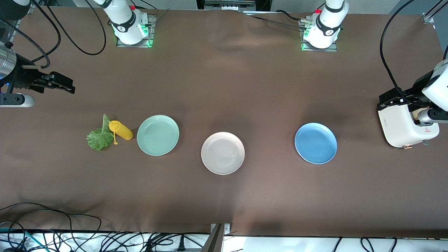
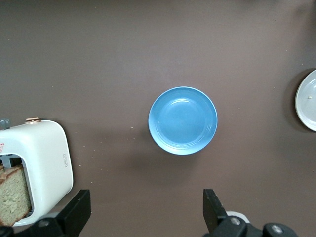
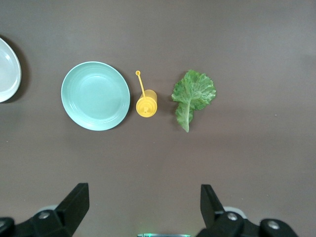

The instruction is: Make sandwich on beige plate with both arms

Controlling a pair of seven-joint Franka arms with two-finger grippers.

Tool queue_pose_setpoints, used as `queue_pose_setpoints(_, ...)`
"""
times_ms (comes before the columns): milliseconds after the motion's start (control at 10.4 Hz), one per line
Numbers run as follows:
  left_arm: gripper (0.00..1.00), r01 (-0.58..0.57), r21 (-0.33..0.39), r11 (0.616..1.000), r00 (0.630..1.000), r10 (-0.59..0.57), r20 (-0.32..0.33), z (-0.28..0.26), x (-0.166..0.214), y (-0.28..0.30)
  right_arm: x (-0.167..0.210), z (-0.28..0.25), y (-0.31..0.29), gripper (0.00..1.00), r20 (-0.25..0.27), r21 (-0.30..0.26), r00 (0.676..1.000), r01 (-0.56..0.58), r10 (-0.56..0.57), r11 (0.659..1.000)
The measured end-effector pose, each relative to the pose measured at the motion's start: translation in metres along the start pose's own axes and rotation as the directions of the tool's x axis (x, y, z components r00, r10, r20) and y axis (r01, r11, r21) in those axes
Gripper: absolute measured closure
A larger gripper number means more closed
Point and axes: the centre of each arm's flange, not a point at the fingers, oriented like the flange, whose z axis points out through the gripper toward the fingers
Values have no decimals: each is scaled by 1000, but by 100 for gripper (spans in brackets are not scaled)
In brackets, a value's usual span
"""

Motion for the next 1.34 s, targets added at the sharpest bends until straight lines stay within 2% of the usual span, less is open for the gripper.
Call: queue_pose_setpoints(1340, 0, -9, -1, 1000, 1000, 9, 0, 0, 0, 5, 2, 7, -1, 0, 15, -1, 1000, 2, -2, 1000)
